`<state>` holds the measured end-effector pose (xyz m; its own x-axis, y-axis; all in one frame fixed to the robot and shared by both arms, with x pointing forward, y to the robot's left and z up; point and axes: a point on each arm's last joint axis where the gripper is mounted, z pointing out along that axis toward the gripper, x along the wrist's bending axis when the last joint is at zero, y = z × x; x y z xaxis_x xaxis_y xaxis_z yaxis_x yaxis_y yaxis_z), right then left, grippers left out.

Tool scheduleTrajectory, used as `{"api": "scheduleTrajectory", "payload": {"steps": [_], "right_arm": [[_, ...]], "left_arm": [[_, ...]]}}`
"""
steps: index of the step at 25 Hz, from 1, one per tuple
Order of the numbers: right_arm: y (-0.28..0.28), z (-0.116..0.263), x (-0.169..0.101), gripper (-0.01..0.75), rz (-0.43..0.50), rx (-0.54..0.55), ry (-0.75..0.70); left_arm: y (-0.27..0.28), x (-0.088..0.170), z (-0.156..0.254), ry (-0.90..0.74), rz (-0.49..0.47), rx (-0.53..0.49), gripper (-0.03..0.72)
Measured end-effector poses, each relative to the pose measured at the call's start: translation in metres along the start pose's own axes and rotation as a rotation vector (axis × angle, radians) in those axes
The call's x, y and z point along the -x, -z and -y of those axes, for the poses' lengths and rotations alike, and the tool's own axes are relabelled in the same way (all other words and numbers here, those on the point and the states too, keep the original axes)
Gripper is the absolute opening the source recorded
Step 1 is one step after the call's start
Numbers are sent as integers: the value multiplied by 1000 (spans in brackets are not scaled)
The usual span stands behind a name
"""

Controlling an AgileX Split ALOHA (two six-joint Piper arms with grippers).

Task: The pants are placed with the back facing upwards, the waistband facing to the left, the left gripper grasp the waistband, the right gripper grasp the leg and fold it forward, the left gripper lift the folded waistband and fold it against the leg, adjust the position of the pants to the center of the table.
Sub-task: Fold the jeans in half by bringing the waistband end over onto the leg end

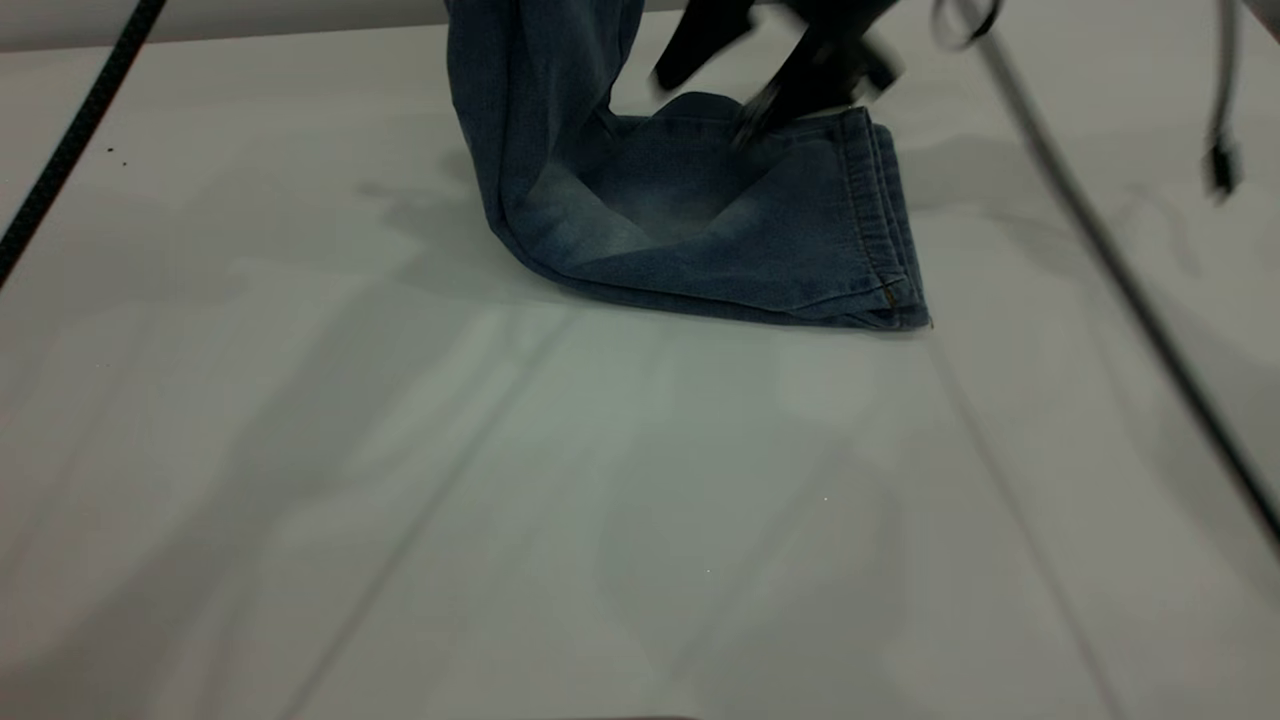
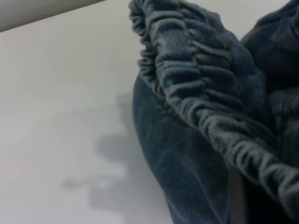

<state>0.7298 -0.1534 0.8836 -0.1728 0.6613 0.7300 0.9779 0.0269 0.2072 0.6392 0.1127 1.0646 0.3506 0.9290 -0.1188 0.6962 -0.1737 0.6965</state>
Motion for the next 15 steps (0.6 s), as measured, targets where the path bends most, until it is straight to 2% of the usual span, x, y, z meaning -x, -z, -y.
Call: {"api": "scheduleTrajectory", "payload": {"steps": [8,15], "right_arm": [[101,-22,11,486,73,163,24],[200,-27,-5,486,116,351,62]], "left_arm": [[-17,33,12,-43,56,-28,90],[-77,72,53,-108,102,-131,90]]}}
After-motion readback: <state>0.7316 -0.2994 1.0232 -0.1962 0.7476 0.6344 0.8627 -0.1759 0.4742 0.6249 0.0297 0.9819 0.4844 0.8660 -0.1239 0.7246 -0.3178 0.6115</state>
